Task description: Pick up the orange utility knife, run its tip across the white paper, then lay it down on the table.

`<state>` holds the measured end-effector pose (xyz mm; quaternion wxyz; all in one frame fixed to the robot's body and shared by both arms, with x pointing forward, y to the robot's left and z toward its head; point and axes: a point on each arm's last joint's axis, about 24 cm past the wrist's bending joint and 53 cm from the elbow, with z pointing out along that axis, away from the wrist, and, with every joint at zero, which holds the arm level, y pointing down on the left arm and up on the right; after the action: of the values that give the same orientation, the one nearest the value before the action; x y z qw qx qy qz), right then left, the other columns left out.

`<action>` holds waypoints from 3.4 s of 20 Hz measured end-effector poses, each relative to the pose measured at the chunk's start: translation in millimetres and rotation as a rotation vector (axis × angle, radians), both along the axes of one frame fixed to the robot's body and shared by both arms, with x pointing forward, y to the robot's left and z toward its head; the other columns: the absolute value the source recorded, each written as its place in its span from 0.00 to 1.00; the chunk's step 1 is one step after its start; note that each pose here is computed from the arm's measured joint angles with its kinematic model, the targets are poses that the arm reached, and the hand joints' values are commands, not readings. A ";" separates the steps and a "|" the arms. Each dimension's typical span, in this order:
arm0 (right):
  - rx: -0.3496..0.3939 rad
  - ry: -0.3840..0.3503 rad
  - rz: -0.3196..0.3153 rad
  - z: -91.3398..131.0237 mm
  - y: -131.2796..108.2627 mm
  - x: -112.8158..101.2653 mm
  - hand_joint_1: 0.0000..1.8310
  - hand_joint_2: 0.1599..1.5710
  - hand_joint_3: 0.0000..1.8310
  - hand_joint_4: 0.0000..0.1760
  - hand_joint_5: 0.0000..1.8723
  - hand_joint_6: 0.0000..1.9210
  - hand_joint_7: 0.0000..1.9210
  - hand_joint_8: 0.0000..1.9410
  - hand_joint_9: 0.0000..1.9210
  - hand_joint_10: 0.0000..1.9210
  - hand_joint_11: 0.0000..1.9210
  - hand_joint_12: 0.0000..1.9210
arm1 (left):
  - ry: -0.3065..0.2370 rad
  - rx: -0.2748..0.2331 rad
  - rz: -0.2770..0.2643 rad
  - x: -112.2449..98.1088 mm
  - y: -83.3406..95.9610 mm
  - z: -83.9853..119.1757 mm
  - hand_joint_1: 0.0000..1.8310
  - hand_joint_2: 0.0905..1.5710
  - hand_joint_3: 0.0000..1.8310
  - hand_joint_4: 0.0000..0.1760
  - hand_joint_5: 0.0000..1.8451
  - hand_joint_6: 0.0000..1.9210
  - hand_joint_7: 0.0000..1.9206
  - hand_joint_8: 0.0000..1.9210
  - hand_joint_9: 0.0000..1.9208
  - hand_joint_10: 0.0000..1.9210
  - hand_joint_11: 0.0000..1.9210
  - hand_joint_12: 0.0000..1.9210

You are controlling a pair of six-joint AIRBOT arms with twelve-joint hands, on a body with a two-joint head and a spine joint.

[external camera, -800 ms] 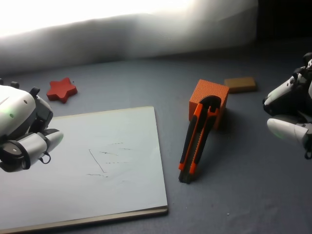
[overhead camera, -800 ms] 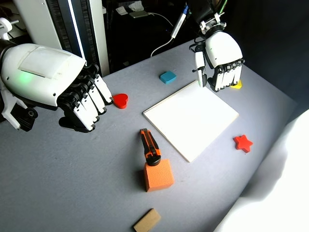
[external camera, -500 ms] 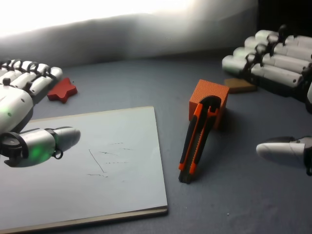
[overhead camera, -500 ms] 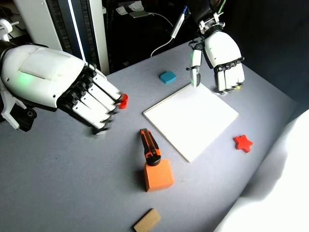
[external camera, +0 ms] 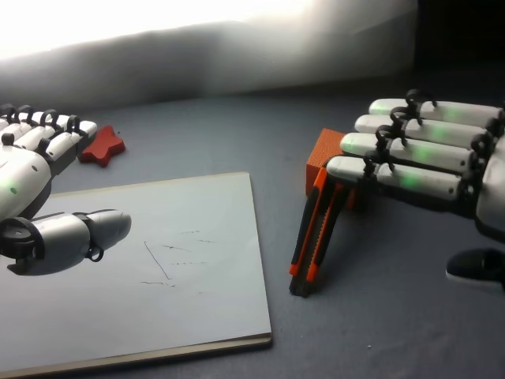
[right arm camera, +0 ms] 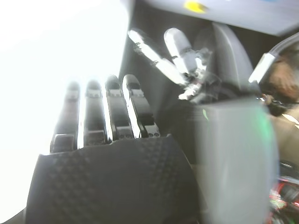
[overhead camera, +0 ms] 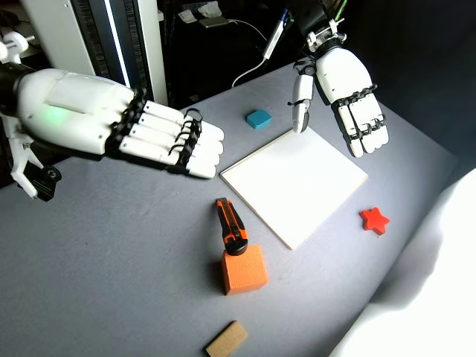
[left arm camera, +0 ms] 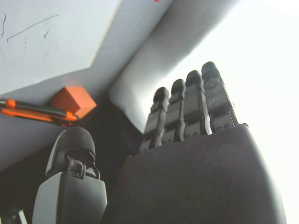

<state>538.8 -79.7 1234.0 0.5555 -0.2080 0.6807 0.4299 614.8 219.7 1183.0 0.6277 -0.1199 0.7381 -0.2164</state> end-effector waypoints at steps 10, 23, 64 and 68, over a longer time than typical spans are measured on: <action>-0.153 0.078 0.051 -23.5 37.0 53.7 0.62 0.69 0.02 0.00 0.00 0.00 0.00 0.00 0.00 0.00 0.00 0.00 | 0.016 -0.007 0.007 -2.2 3.4 -6.8 0.01 0.78 0.00 0.06 0.01 0.00 0.03 0.00 0.02 0.00 0.00 0.13; -0.371 0.138 0.181 -60.9 65.4 78.1 0.61 0.69 0.02 0.00 0.00 0.00 0.00 0.00 0.00 0.00 0.00 0.00 | 0.015 -0.036 -0.011 -1.9 -11.0 -9.4 0.01 0.77 0.00 0.08 0.02 0.00 0.03 0.00 0.02 0.00 0.00 0.18; -0.437 0.139 0.063 -130.3 112.8 132.0 0.66 0.73 0.06 0.00 0.09 0.18 0.15 0.21 0.08 0.16 0.00 0.31 | 0.042 -0.071 0.023 -2.6 -6.5 -26.8 0.00 0.77 0.00 0.11 0.00 0.00 0.02 0.00 0.01 0.00 0.00 0.14; -0.400 0.137 0.039 -123.0 118.1 132.3 0.57 0.86 0.01 0.04 0.30 0.85 0.26 0.93 0.18 0.98 0.15 0.99 | 0.041 -0.071 0.023 -2.6 -6.6 -26.7 0.00 0.77 0.00 0.11 0.00 0.00 0.02 0.00 0.01 0.00 0.00 0.16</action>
<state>671.1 38.4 1111.0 0.4473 -0.2977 0.7843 0.3101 612.1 213.1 1156.3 0.6101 -0.1550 0.7414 -0.2327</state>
